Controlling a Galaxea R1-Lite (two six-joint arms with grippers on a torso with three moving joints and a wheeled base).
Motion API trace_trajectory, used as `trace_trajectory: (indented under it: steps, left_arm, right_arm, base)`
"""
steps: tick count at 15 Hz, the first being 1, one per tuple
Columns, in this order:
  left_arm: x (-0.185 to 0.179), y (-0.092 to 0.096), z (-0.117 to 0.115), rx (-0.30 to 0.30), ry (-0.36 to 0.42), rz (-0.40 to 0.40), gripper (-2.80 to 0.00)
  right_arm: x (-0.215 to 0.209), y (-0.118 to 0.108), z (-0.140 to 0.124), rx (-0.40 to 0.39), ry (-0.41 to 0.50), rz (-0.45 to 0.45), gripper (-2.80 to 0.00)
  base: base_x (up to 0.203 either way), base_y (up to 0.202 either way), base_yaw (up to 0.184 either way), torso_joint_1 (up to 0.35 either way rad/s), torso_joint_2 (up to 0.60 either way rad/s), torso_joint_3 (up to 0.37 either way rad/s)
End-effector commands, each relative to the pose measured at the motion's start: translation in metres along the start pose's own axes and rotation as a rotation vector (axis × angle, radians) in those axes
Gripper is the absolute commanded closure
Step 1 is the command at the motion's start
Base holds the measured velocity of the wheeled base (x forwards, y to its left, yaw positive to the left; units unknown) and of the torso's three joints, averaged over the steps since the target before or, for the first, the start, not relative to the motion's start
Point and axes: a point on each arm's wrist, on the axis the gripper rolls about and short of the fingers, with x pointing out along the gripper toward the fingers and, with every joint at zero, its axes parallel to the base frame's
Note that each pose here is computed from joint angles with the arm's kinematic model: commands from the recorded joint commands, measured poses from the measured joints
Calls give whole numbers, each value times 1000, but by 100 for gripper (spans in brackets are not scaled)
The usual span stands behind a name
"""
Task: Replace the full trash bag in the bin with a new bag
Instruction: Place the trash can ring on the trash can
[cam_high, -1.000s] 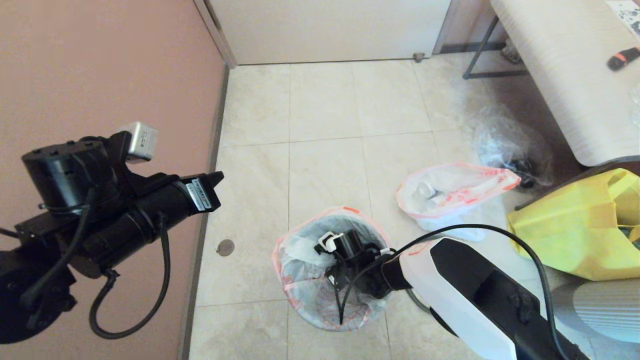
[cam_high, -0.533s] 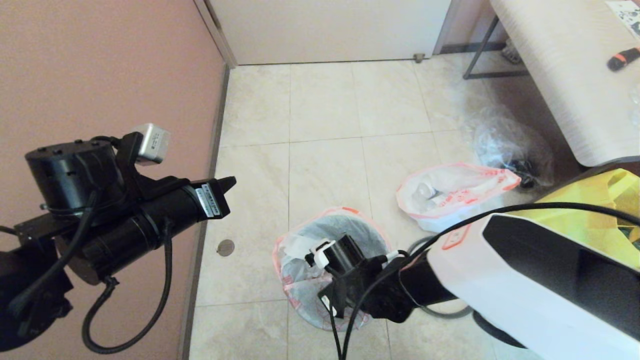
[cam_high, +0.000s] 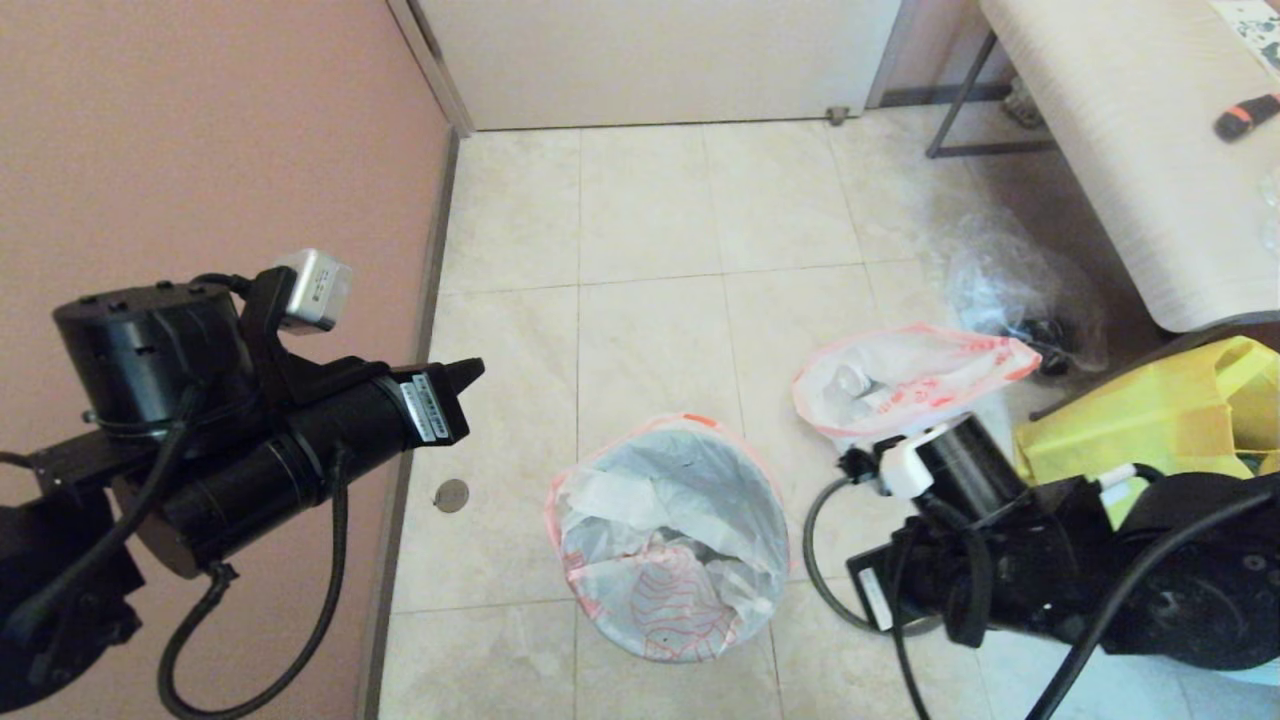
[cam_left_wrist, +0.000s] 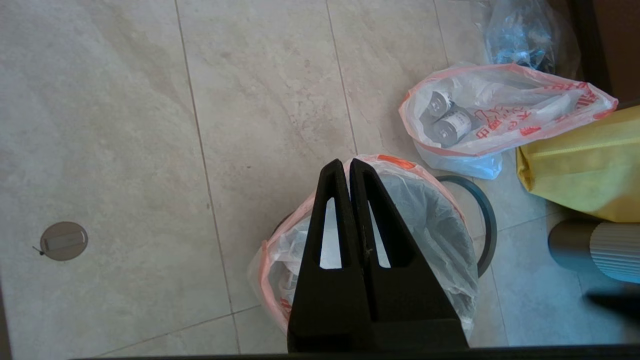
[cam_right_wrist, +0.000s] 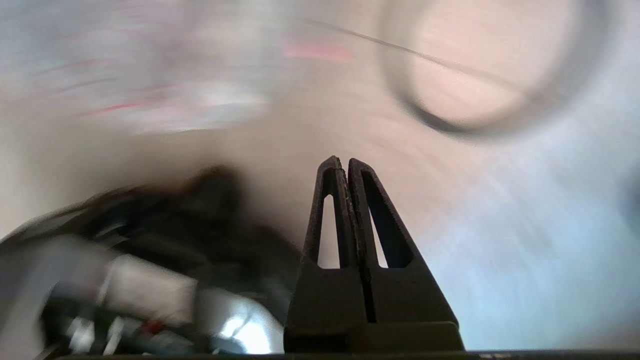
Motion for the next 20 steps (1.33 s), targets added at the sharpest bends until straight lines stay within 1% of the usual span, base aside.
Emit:
trace_trajectory:
  steps: [1, 2, 4, 7, 8, 9, 10, 12, 13, 15, 16, 19, 20]
  left_arm:
    - [2, 0, -1, -2, 2, 1, 0]
    - [2, 0, -2, -1, 5, 2, 0]
    - [6, 1, -5, -1, 21, 3, 0]
    - [14, 2, -12, 0, 50, 11, 0]
    - [16, 2, -15, 1, 59, 14, 0]
    - [19, 3, -18, -1, 72, 16, 0]
    - [21, 3, -20, -1, 79, 18, 0]
    - [24, 4, -23, -1, 91, 20, 0]
    - [24, 4, -24, -1, 96, 22, 0]
    - [28, 5, -29, -1, 115, 26, 0]
    - [28, 5, -31, -2, 122, 27, 0]
    - [32, 6, -35, -4, 135, 29, 0]
    - [32, 6, -37, -4, 143, 29, 0]
  right_arm:
    - [3, -46, -3, 102, 9, -99, 0]
    - [22, -68, -7, 126, 40, -149, 0]
    - [79, -98, -22, 110, 108, -206, 0]
    - [158, -129, -53, 58, 160, -256, 0]
    - [180, -139, -61, 46, 165, -270, 0]
    - [202, -153, -65, 37, 150, -285, 0]
    - [219, -168, -60, 36, 109, -293, 0]
    - [241, -194, -51, 40, 42, -298, 0]
    - [251, -205, -50, 46, 32, -293, 0]
    - [267, -220, -51, 61, 48, -280, 0]
    - [276, -225, -55, 68, 67, -276, 0]
    - [305, -239, -62, 76, 73, -286, 0]
    - [310, -242, -62, 77, 70, -289, -280]
  base:
    - [0, 0, 0, 0, 0, 0]
    - [0, 0, 0, 0, 0, 0]
    - [0, 0, 0, 0, 0, 0]
    - [0, 0, 0, 0, 0, 0]
    - [0, 0, 0, 0, 0, 0]
    - [0, 0, 0, 0, 0, 0]
    - [0, 0, 0, 0, 0, 0]
    - [0, 0, 0, 0, 0, 0]
    - [0, 0, 0, 0, 0, 0]
    - [0, 0, 0, 0, 0, 0]
    - [0, 0, 0, 0, 0, 0]
    - [0, 0, 0, 0, 0, 0]
    - [0, 0, 0, 0, 0, 0]
